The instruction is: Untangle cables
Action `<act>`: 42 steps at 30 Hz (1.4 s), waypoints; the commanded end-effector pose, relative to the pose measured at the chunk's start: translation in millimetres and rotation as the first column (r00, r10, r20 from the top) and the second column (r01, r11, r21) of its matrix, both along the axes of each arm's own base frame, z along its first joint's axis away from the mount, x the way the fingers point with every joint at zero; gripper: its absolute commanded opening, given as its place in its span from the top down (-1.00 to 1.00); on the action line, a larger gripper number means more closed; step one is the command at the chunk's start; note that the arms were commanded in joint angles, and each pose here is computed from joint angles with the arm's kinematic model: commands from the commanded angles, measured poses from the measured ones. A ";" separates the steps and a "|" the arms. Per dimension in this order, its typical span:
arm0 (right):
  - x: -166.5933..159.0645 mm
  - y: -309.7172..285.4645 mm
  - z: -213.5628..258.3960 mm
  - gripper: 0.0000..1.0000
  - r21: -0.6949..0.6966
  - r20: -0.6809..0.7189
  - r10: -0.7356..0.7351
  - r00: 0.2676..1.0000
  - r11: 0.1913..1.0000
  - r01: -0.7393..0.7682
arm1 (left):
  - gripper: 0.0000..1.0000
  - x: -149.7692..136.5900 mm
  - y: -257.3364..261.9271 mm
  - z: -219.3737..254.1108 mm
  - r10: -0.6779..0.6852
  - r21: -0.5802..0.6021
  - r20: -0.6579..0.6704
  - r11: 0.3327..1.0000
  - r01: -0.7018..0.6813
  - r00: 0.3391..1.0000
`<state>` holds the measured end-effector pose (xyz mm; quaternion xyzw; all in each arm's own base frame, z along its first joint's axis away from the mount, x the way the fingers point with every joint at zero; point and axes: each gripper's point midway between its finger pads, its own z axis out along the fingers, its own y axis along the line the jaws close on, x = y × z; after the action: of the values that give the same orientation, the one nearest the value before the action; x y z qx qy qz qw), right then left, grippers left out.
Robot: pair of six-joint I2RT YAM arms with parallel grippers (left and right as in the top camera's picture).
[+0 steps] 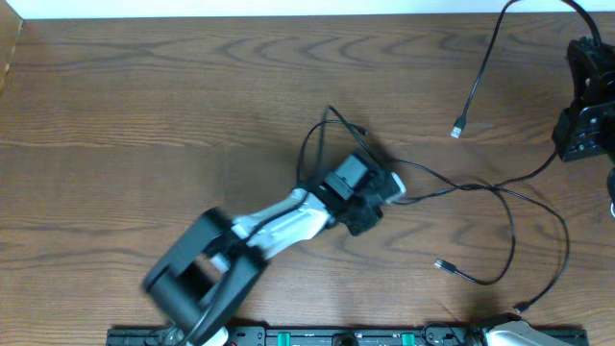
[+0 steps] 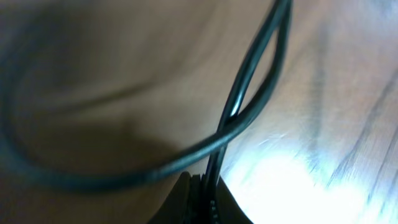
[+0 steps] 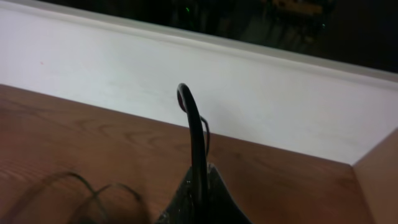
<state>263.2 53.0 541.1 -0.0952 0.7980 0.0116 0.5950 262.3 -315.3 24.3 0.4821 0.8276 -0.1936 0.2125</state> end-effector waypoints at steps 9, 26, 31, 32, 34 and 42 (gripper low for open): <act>20.1 -8.2 -17.3 0.98 -0.031 -0.063 -0.079 0.995 0.997 0.077 | 0.85 53.4 175.3 268.5 0.528 -0.382 0.461 0.844 -0.377 0.713; 29.4 -169.7 -25.0 0.97 -0.078 -0.008 -0.824 0.566 0.565 0.821 | 0.85 14.6 296.3 297.0 0.748 -0.417 0.487 0.653 -0.632 0.452; 26.0 -232.6 -56.2 0.97 0.008 -0.127 -0.914 0.385 0.387 0.922 | 0.85 14.0 312.2 295.2 0.776 -0.414 0.479 0.612 -0.674 0.411; 28.1 -243.9 -67.0 0.98 0.016 -0.167 -0.915 0.367 0.369 0.929 | 0.85 14.0 315.8 295.5 0.785 -0.419 0.474 0.599 -0.683 0.398; 32.1 -262.6 -88.7 0.97 0.021 -0.245 -0.908 0.341 0.347 0.938 | 0.85 14.0 326.2 296.0 0.811 -0.430 0.460 0.559 -0.709 0.360; 45.1 -321.5 -175.3 0.97 0.094 -0.543 -0.780 0.311 0.312 0.945 | 0.85 1.4 403.4 298.4 0.943 -0.512 0.332 0.155 -0.845 -0.029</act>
<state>297.1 -265.9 390.4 0.4692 0.7840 -0.2238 0.3392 272.1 59.1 315.4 -0.0600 0.8229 0.0709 0.5605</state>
